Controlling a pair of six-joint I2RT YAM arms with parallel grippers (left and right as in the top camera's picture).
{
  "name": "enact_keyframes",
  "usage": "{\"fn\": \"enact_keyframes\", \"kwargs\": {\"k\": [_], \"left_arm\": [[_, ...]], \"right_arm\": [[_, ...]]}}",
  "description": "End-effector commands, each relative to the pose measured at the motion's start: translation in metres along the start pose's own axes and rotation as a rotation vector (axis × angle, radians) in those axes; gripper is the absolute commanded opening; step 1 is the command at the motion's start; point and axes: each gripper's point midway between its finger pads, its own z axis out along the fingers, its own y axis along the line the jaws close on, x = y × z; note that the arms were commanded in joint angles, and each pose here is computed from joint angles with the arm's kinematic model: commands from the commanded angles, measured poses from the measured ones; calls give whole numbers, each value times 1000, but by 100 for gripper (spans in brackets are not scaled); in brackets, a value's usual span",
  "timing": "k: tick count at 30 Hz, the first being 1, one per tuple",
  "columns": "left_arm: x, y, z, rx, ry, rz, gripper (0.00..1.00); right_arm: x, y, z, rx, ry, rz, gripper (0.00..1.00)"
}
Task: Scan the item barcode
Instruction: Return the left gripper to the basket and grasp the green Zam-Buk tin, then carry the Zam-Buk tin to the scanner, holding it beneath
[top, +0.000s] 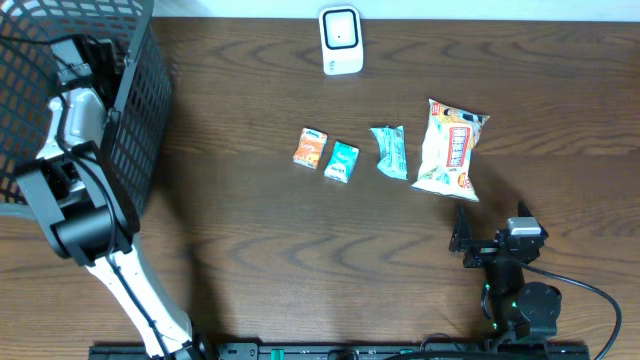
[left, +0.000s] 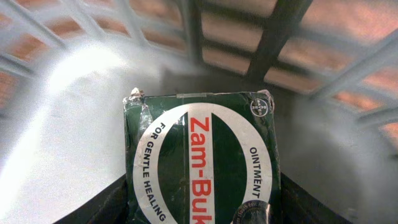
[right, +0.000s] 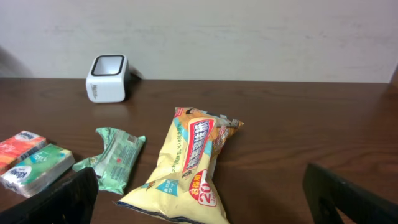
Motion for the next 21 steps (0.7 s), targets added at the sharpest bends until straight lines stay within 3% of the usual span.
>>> {"fn": "enact_keyframes", "kwargs": {"k": [1, 3, 14, 18, 21], "left_arm": [[-41, 5, -54, -27, -110, -31, 60], [-51, 5, -72, -30, -138, -34, 60], [-131, 2, -272, -18, -510, -202, 60], [-138, -18, -333, 98, -607, -248, 61], [-136, -50, -361, 281, -615, -254, 61]], "right_arm": [[0, 1, 0, -4, -2, -9, 99], [0, 1, 0, -4, -2, -9, 99], [0, 1, 0, -4, -2, -9, 99], [0, 1, 0, -4, -2, -9, 99], [0, 1, 0, -4, -2, -9, 99]]}}
